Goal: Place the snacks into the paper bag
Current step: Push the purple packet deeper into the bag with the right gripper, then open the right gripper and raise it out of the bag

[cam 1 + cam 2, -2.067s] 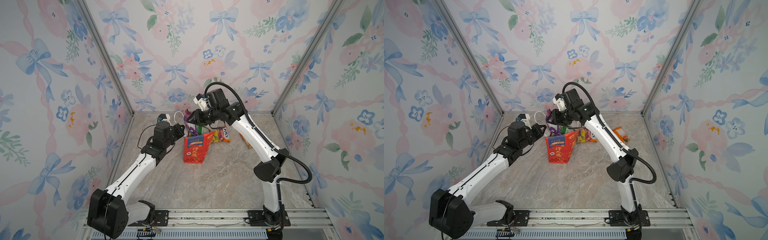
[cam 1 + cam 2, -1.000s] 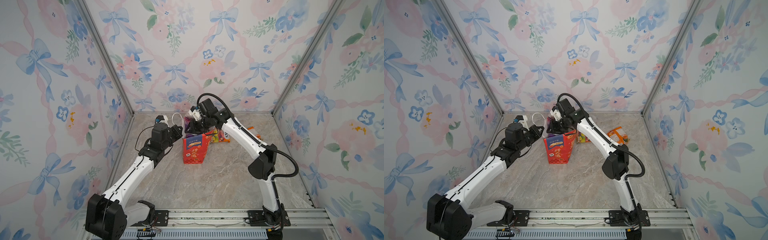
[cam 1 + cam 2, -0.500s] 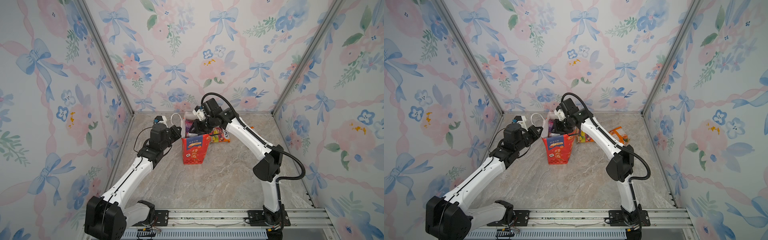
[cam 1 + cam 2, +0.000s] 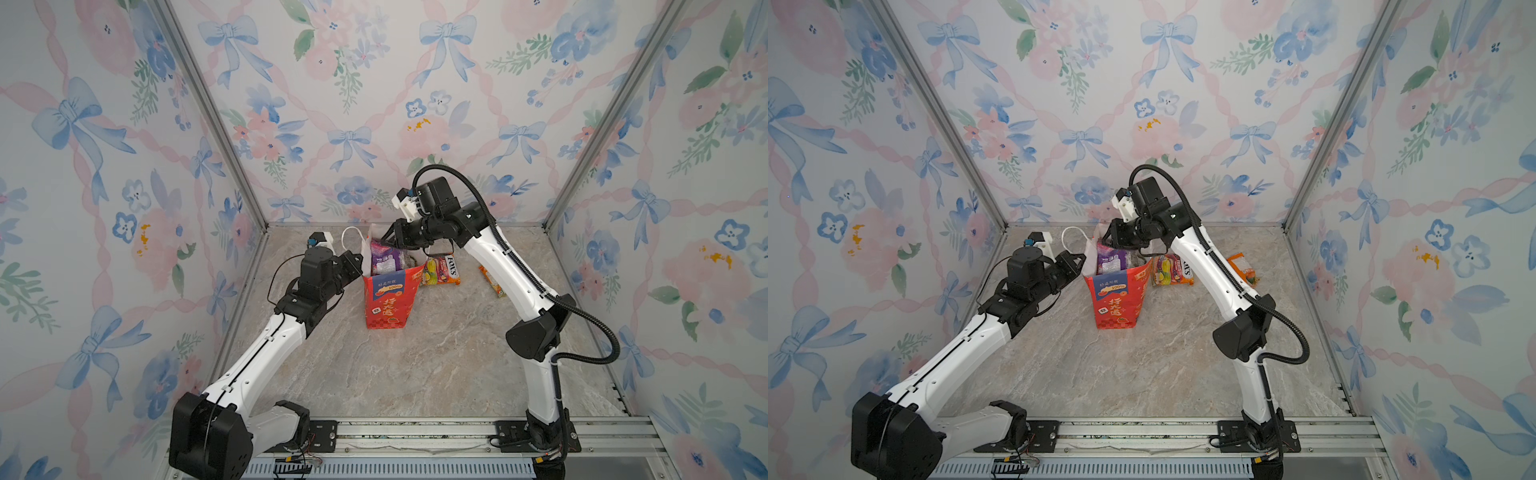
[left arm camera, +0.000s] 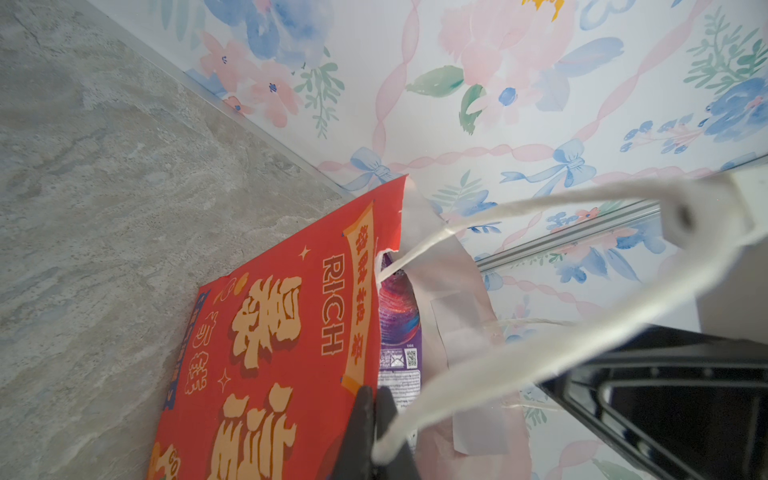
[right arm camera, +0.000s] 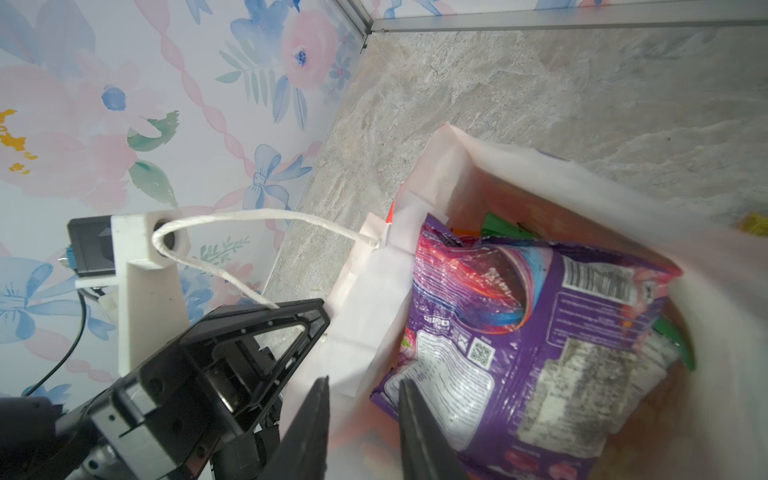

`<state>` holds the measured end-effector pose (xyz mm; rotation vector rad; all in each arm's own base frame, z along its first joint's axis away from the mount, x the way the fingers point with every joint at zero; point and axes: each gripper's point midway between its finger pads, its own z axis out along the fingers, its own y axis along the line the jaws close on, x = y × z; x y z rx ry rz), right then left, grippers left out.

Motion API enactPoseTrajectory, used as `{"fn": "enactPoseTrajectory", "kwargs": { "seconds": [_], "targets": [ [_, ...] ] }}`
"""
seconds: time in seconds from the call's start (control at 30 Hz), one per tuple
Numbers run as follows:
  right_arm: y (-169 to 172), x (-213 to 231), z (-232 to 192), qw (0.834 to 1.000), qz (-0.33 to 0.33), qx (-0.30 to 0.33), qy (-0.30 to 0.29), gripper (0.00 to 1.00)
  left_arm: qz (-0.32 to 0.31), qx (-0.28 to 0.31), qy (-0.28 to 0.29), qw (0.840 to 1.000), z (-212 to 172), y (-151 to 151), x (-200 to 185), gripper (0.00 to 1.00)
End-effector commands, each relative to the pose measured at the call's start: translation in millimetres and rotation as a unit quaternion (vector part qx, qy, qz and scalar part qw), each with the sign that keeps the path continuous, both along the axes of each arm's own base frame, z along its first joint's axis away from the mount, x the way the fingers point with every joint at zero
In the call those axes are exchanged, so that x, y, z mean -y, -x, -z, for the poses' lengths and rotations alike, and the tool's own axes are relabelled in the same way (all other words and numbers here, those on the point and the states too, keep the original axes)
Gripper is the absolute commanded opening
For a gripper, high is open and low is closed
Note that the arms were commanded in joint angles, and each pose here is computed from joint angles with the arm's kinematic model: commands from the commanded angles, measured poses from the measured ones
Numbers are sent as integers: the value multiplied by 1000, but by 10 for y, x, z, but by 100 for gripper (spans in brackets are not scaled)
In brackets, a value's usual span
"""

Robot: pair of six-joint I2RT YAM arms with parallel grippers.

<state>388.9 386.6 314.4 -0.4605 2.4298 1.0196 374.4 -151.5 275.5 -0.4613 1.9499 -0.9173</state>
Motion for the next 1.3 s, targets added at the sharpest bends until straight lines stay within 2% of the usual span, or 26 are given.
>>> {"fn": "enactPoseTrajectory", "kwargs": {
  "seconds": [0.0, 0.27, 0.37, 0.47, 0.7, 0.87, 1.03, 1.17, 1.27],
  "targets": [
    [-97, -31, 289, 1000, 1, -23, 20, 31, -5, 26, 0, 1000, -141, -17, -48, 0],
    [-153, -65, 655, 997, 5, -50, 50, 32, -4, 26, 0, 1000, -138, -17, -43, 0],
    [-104, -89, 597, 998, -7, -45, 46, 34, -7, 25, -2, 1000, -123, -27, -55, 0],
    [-73, -45, 347, 999, -8, -23, 30, 35, -6, 23, -2, 1000, -114, -28, -50, 0],
    [187, 223, -554, 998, -24, 42, -34, 38, -7, 24, -1, 1000, -114, -29, -56, 0],
    [360, 651, -898, 996, -14, 56, -61, 43, -7, 27, -1, 1000, -135, -22, -65, 0],
    [321, 1341, -922, 992, 57, 55, -95, 51, -8, 26, 0, 1000, -131, -12, -76, 0],
    [242, 1891, -779, 981, 128, 42, -142, 58, -7, 27, 2, 1000, -145, -7, -82, 0],
    [171, 2364, -524, 971, 196, 30, -136, 63, -6, 28, 2, 1000, -150, -4, -83, 0]
  ]
}}
